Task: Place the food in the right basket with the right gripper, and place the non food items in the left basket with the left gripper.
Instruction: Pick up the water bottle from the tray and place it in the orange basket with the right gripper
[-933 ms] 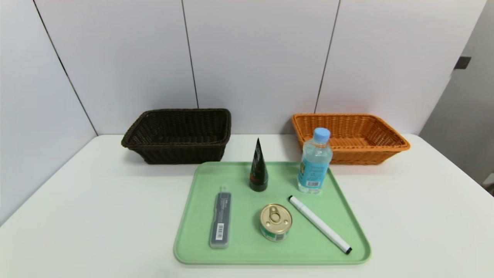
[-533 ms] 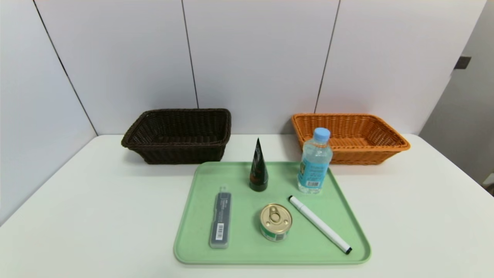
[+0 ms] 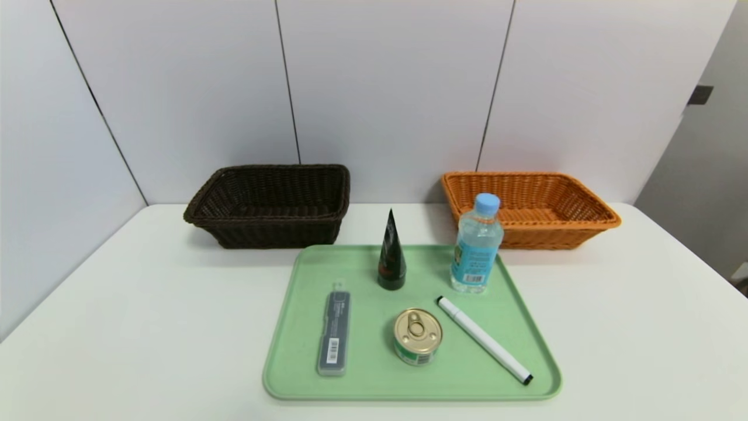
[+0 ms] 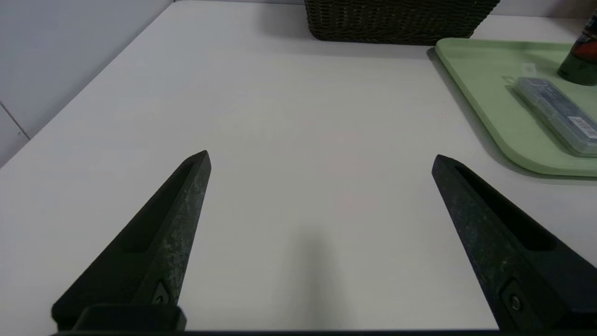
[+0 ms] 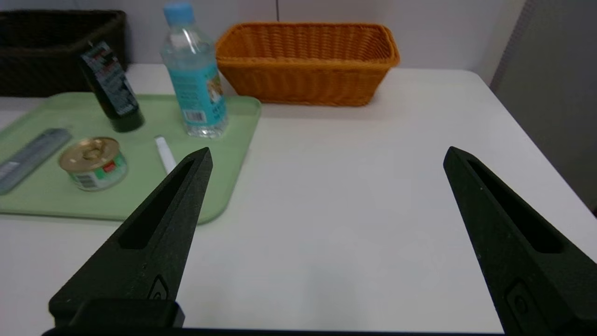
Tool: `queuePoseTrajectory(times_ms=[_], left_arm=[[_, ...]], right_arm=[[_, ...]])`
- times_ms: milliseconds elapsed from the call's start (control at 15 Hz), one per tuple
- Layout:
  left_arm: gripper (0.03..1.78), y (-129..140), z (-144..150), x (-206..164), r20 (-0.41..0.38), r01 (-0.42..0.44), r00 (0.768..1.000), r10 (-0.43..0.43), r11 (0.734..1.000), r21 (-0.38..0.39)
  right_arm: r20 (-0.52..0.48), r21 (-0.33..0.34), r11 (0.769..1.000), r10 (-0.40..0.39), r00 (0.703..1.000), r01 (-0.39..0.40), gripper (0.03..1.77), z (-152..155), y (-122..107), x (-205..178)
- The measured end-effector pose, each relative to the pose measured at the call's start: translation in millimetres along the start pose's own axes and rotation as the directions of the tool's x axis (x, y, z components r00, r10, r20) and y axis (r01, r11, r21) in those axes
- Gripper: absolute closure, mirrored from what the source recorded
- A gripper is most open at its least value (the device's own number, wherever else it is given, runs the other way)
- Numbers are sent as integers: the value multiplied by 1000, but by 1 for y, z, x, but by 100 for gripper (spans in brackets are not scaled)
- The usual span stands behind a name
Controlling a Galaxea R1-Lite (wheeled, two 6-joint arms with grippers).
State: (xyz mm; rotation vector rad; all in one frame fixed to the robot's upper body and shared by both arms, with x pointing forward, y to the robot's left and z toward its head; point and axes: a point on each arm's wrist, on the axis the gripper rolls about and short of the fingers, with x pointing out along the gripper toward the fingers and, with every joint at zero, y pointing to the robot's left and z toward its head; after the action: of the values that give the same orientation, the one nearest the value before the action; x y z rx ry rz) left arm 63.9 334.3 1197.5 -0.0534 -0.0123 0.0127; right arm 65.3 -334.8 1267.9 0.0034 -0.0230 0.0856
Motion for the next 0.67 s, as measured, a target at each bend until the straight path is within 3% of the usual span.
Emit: queuePoseTrajectory(times_ms=[200, 400, 667], left_arm=[[12, -3, 39, -11, -19, 76, 997, -76, 997, 9], [12, -7, 91, -3, -72, 123, 990, -123, 992, -6], [12, -14, 170, 45, -149, 179, 972, -182, 983, -32]], right_arm=[[-23, 6, 992, 129, 991, -129, 9, 62, 1, 24], [-46, 20, 961, 277, 960, -276, 9, 117, 2, 64], [-114, 113, 915, 399, 910, -387, 9, 163, 9, 135]])
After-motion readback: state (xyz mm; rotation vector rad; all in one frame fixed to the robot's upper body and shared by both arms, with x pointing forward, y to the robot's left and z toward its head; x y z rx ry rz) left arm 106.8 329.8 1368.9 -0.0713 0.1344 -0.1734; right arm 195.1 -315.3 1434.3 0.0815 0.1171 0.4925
